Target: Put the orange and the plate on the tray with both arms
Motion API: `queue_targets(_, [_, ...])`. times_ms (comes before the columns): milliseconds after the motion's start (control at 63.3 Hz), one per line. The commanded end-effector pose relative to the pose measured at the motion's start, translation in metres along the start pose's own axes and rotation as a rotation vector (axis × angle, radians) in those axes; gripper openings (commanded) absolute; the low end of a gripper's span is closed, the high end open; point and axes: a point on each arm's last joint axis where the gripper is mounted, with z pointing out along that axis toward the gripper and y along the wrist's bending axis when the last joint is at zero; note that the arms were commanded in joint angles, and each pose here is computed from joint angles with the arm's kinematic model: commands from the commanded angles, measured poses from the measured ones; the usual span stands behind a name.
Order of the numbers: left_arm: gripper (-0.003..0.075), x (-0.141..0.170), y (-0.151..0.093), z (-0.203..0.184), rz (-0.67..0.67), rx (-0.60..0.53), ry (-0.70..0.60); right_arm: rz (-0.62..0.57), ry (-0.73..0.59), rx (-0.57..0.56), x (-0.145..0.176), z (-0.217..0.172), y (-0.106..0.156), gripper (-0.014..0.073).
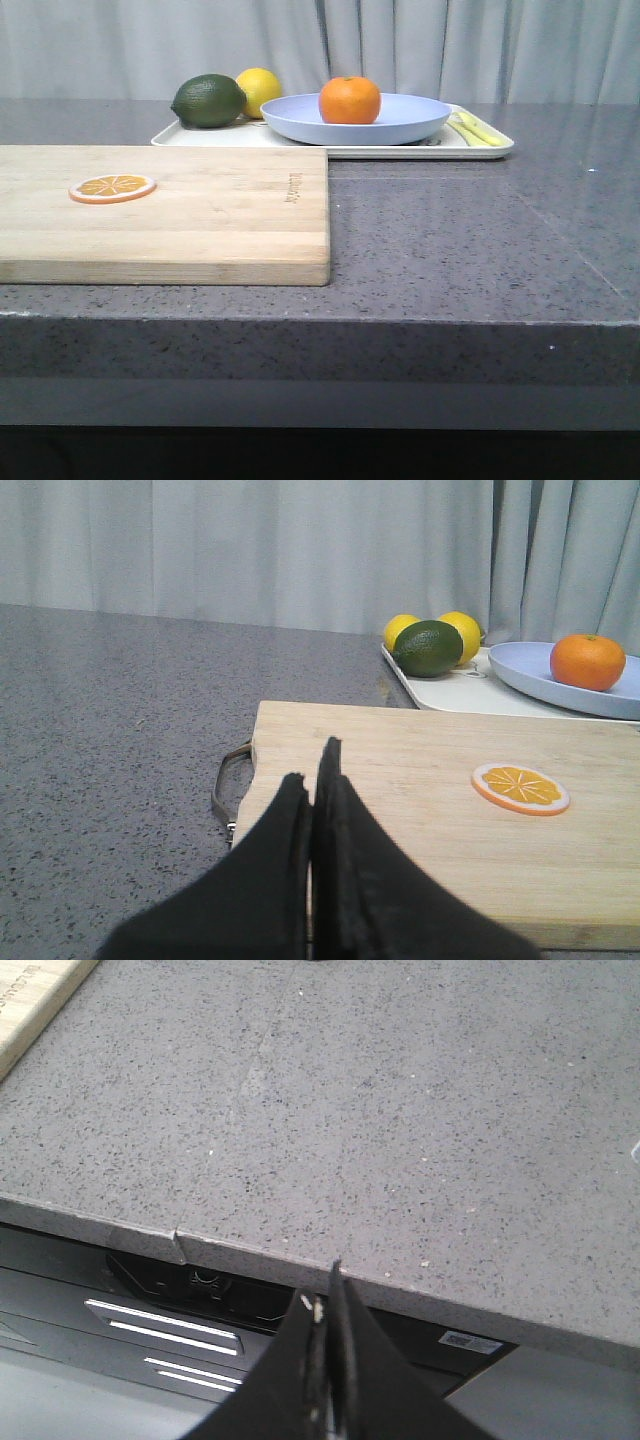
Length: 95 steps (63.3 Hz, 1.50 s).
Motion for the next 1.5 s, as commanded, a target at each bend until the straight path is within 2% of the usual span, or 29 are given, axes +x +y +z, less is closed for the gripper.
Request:
queue_targets(0, [-0.002, 0.001, 0.002, -0.001, -0.016, -0.017, -0.074, -0.011, -0.08, 0.015, -0.012, -0.004, -0.001, -0.0065])
queue_targets(900, [-0.002, 0.001, 0.002, -0.001, -0.016, -0.026, -0.075, -0.02, -0.085, 0.028, -0.012, -0.003, -0.002, -0.0065])
queue_targets(1011, [-0.002, 0.001, 0.002, -0.001, -0.016, -0.026, -0.075, -0.005, -0.211, 0.066, -0.011, -0.003, -0.004, -0.0065])
queue_targets(1169, [-0.002, 0.001, 0.002, -0.001, -0.016, -0.026, -0.075, 0.025, -0.475, 0.162, 0.001, 0.011, -0.008, -0.0065])
queue_targets(1342, [-0.002, 0.001, 0.002, -0.001, -0.016, -0.026, -0.075, 0.019, -0.646, 0.196, 0.027, 0.035, -0.011, -0.0065])
queue_targets(1485, [-0.002, 0.001, 0.002, -0.001, -0.016, -0.026, -0.075, 0.013, -0.708, 0.194, 0.048, 0.05, -0.011, -0.0065])
